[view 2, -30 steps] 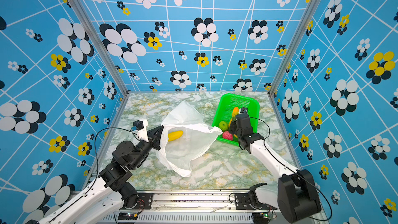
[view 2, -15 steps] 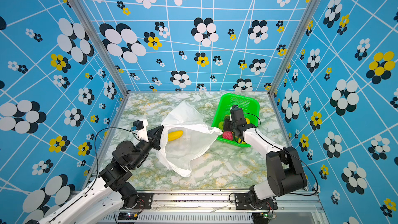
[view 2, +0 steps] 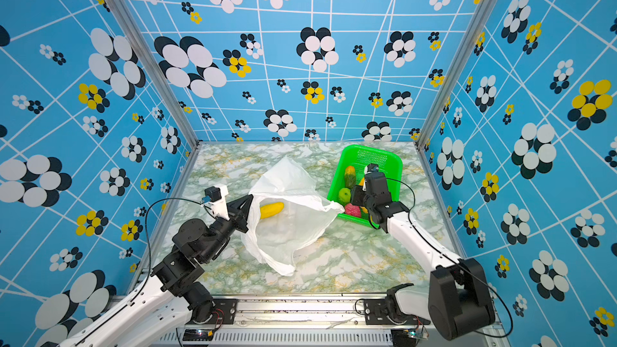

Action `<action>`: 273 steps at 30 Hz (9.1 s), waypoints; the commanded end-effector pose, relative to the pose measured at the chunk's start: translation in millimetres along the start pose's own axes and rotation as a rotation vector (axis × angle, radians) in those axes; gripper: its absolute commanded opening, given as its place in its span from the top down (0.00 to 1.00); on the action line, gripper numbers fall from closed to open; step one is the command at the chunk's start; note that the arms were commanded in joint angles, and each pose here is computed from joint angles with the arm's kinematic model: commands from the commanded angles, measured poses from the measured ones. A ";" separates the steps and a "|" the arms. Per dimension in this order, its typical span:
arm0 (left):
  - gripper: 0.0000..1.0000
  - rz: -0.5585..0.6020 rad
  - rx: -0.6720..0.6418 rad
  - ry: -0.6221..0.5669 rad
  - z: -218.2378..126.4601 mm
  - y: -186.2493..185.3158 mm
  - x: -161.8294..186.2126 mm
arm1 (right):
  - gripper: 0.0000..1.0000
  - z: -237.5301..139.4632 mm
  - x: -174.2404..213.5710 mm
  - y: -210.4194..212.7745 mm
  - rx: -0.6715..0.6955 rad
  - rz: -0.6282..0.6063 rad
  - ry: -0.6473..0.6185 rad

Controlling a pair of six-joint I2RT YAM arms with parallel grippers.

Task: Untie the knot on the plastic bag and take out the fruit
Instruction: 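Open the right gripper and move it back over the bag opening, then lower the right gripper into the bag and close on the long yellow fruit, then lift the long yellow fruit out of the bag with the right gripper, then lower the yellow fruit into the green basket with the right gripper, then open the right gripper over the basket while the left gripper releases the bag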

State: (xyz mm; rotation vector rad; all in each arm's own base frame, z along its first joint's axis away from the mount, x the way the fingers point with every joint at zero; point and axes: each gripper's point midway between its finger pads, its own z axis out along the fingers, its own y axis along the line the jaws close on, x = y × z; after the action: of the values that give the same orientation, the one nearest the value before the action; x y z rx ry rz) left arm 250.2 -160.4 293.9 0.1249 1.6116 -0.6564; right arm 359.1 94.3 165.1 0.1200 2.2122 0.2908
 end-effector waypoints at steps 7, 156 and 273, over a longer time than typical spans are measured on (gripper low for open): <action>1.00 -0.011 0.009 -0.031 -3.5 -0.8 -7.4 | 0.55 -133.8 -37.9 58.6 -0.415 -0.066 -0.462; 1.00 0.297 0.225 -0.074 -17.7 -34.1 1.2 | 0.71 -117.8 107.7 299.7 -0.725 -0.303 -0.312; 0.01 0.071 -1.209 0.122 -56.3 307.6 76.4 | 0.01 66.9 5.6 -163.6 0.509 -0.054 0.003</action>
State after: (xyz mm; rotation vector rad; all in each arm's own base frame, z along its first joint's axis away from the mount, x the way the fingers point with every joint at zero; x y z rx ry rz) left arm 298.5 106.5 104.9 -0.7156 1.9033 0.5342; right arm 398.6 -54.5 57.6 0.4219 2.3347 -0.2926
